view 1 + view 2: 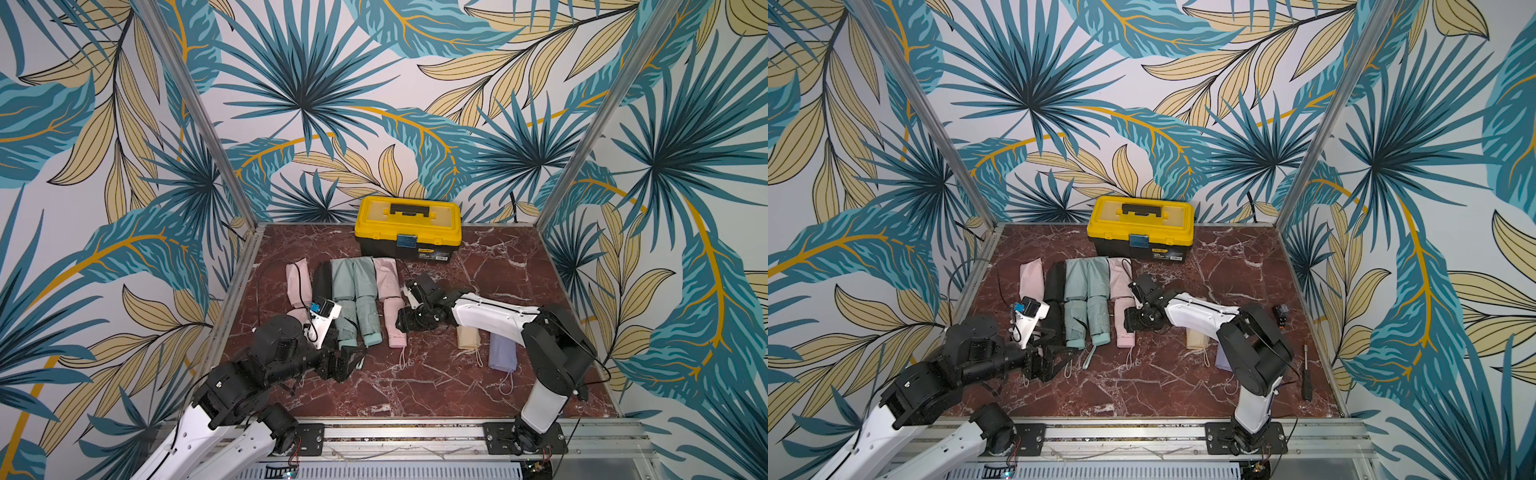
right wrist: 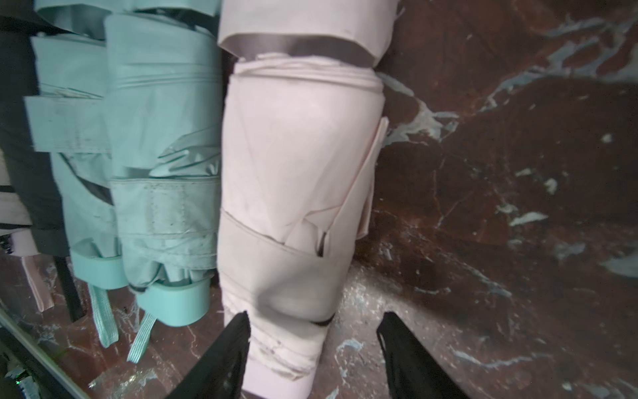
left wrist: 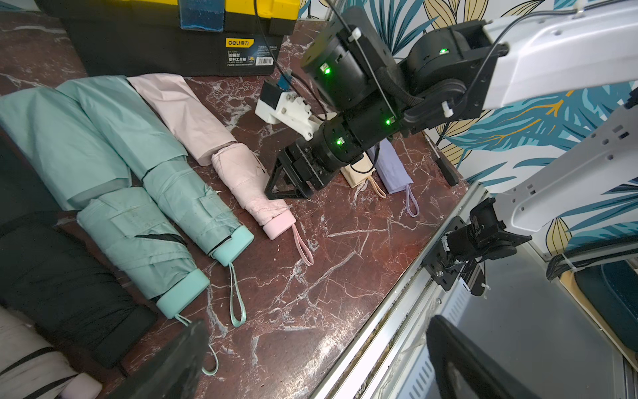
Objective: Take umbrellas out of sleeves
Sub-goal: Move the umbrella to the center of the board.
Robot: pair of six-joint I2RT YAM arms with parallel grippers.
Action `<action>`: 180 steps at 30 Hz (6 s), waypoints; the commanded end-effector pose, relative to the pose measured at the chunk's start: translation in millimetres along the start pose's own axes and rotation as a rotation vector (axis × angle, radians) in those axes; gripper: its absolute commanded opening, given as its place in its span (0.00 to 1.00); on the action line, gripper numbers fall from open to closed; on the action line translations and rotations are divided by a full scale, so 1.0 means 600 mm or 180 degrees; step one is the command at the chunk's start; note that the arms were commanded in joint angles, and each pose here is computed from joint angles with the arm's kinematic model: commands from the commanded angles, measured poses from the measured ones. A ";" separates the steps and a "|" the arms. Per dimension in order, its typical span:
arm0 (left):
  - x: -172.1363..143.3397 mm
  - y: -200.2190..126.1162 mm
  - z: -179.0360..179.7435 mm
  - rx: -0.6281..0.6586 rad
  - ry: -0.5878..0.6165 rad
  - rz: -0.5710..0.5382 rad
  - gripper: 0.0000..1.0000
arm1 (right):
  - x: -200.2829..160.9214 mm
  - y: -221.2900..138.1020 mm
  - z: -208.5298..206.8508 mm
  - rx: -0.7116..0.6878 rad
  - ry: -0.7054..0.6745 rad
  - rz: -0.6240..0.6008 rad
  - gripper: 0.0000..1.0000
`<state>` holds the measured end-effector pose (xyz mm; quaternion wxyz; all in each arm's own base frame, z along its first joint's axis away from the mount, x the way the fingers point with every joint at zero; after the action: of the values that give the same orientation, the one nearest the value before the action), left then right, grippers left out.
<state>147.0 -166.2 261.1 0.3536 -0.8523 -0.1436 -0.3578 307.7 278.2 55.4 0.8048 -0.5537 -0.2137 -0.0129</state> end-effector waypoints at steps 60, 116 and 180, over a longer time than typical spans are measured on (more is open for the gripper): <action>0.094 0.167 0.012 0.0291 0.0095 -0.0020 1.00 | -0.074 -0.168 -0.246 -0.0955 0.1133 -0.0217 0.70; 0.093 0.318 0.001 -0.0057 0.0794 0.0172 1.00 | -0.079 -0.137 -0.217 -0.1516 0.0444 0.0160 0.54; 0.072 0.263 0.013 0.0040 0.0663 0.0005 0.99 | -0.051 -0.113 -0.087 -0.1105 -0.0098 0.0294 0.64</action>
<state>260.0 -274.9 200.4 0.3783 -0.8129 -0.0924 -0.4331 272.8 180.7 81.4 0.6304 -0.7408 -0.2267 0.0493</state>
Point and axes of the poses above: each gripper's point midway between its finger pads, its own y axis out along the fingers, its own z axis along the line the jaws close on, x = y × z, the point moved 1 cm from there along -y, back along the fingers, and after that the axes turned 6 degrees about -y, right-handed, at the moved point
